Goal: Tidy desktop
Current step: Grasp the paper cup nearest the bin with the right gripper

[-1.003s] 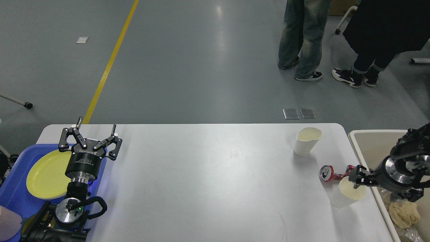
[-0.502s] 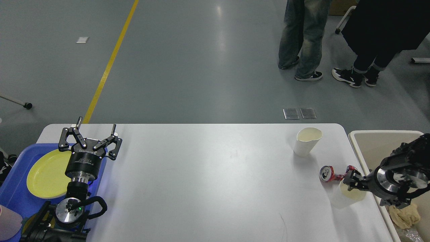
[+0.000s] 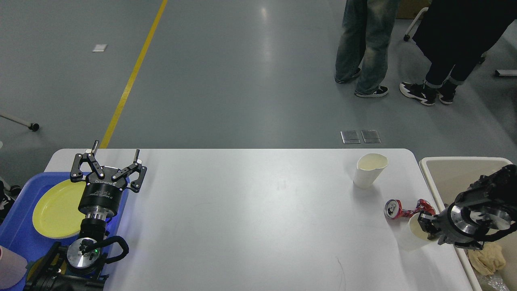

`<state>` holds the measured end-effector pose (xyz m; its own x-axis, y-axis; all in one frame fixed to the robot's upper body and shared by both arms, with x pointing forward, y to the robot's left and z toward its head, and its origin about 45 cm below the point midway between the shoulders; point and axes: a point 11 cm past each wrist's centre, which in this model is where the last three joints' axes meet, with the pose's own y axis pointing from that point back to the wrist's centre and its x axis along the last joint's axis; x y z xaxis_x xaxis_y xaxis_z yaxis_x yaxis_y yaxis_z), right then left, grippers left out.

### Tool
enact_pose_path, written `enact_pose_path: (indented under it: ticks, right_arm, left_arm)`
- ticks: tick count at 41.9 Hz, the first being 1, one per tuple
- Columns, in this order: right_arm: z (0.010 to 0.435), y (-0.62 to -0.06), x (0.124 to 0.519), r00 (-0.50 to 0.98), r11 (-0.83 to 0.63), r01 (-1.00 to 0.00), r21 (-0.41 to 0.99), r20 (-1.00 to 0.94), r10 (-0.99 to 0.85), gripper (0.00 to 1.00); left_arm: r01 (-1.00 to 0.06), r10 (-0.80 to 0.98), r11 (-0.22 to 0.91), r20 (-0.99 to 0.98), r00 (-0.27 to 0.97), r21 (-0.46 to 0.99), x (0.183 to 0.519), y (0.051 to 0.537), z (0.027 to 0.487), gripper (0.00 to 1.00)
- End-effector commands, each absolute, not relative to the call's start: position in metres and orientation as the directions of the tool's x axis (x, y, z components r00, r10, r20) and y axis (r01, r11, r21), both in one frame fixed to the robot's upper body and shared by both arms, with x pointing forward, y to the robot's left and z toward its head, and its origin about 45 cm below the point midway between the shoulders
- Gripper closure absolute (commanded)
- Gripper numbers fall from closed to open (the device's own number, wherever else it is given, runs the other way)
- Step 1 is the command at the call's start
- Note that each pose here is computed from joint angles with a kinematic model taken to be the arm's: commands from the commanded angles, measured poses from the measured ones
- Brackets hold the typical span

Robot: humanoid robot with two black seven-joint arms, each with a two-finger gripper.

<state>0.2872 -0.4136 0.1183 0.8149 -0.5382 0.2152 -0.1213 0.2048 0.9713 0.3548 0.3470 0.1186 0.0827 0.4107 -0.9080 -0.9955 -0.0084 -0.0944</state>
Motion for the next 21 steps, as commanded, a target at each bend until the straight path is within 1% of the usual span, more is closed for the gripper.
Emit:
enact_pose_path:
  ticks: [1, 12, 16, 21]
  right_arm:
    - [0.117, -0.413, 0.286, 0.805, 0.2, -0.117, 0.973, 0.21, -0.554, 1.0]
    - [0.118, -0.409, 0.283, 0.81, 0.18, -0.097, 0.979, 0.183, -0.557, 1.0]
    - [0.122, -0.406, 0.277, 0.809, 0.158, -0.073, 0.985, 0.151, -0.568, 1.0]
    - [0.147, -0.411, 0.277, 0.789, 0.105, -0.051, 0.993, 0.104, -0.606, 1.0]
  left_arm:
    - [-0.995, 0.411, -0.008, -0.908, 0.083, -0.095, 0.355, 0.347, 0.119, 0.04]
    - [-0.995, 0.411, -0.008, -0.908, 0.083, -0.095, 0.355, 0.347, 0.119, 0.04]
    - [-0.995, 0.411, -0.008, -0.908, 0.083, -0.095, 0.355, 0.347, 0.119, 0.04]
    - [-0.995, 0.411, -0.008, -0.908, 0.083, -0.095, 0.355, 0.347, 0.119, 0.04]
